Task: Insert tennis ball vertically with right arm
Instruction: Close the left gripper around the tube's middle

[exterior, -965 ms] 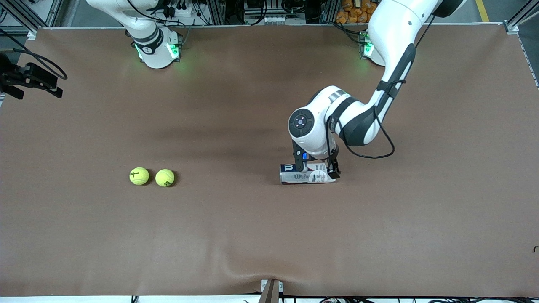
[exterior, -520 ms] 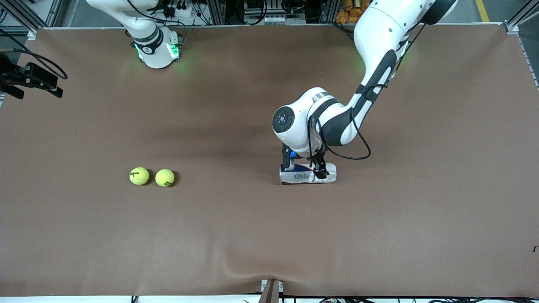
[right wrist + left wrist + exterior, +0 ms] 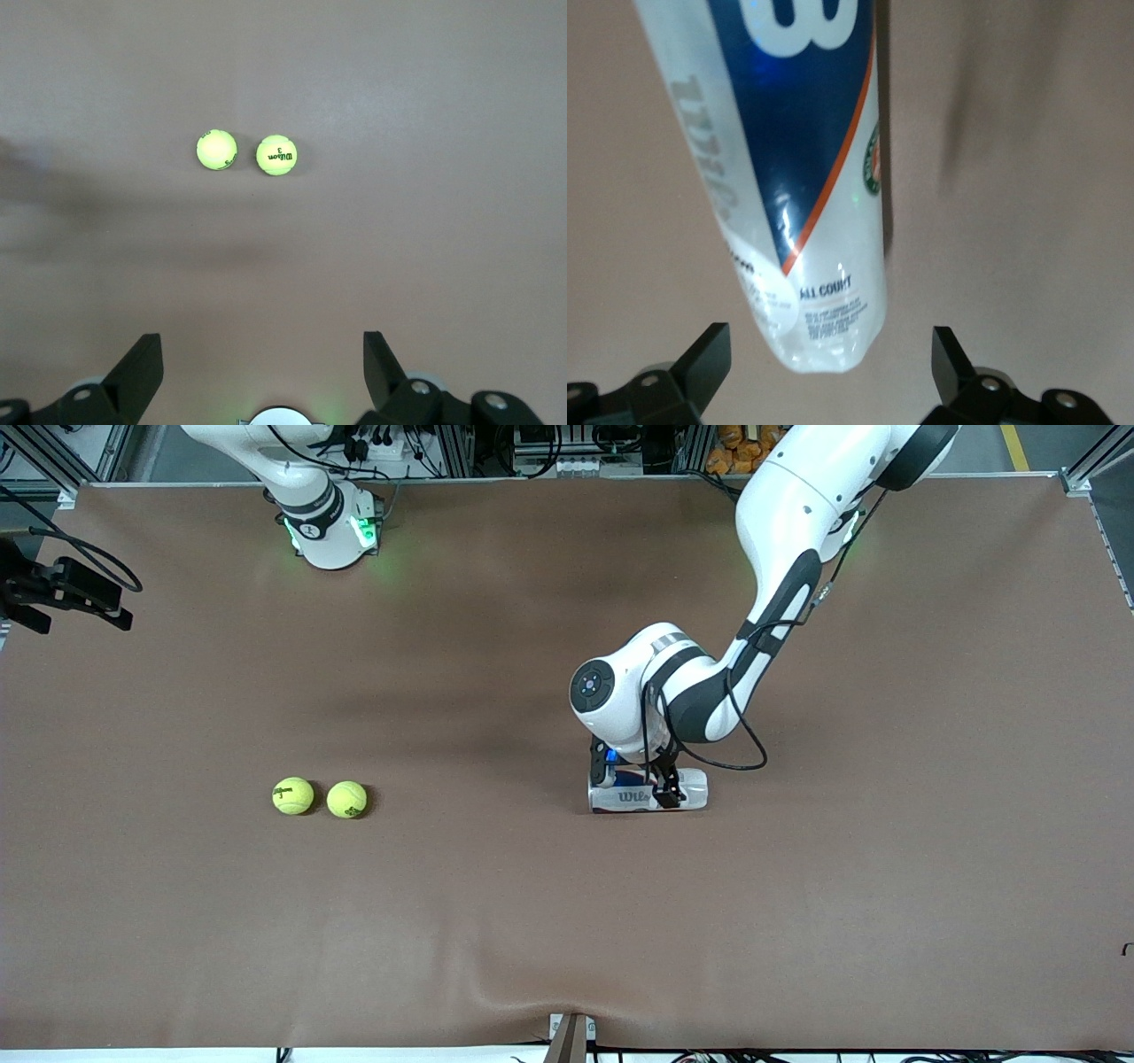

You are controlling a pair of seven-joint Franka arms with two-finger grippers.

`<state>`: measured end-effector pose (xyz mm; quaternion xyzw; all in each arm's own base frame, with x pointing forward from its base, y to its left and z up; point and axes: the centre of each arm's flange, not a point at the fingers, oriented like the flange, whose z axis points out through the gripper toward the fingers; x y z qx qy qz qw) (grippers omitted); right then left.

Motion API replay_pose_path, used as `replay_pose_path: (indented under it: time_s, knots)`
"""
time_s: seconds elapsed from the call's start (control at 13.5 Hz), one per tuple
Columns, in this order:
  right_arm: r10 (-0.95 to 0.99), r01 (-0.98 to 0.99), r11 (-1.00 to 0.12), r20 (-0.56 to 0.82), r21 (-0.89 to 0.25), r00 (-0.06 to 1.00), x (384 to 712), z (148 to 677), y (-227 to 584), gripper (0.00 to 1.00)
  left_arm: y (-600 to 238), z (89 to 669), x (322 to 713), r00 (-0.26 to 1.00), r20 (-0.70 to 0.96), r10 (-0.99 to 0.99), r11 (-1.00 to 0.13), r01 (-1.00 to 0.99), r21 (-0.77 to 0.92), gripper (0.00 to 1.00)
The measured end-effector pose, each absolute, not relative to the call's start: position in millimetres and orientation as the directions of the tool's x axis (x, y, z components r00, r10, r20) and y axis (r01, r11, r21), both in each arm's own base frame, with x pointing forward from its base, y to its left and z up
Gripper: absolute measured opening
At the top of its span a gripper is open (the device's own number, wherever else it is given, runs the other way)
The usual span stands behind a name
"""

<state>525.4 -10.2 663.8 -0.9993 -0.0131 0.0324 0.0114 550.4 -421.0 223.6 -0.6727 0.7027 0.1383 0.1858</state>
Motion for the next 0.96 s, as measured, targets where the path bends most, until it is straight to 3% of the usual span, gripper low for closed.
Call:
replay_pose_path:
  time_s: [0.96]
  knots:
    - [0.029, 0.026, -0.999, -0.072, -0.040, 0.997, 525, 663, -9, 1.00, -418, 194, 551, -0.007, -0.480, -0.877, 0.049, -0.996, -0.075, 1.00]
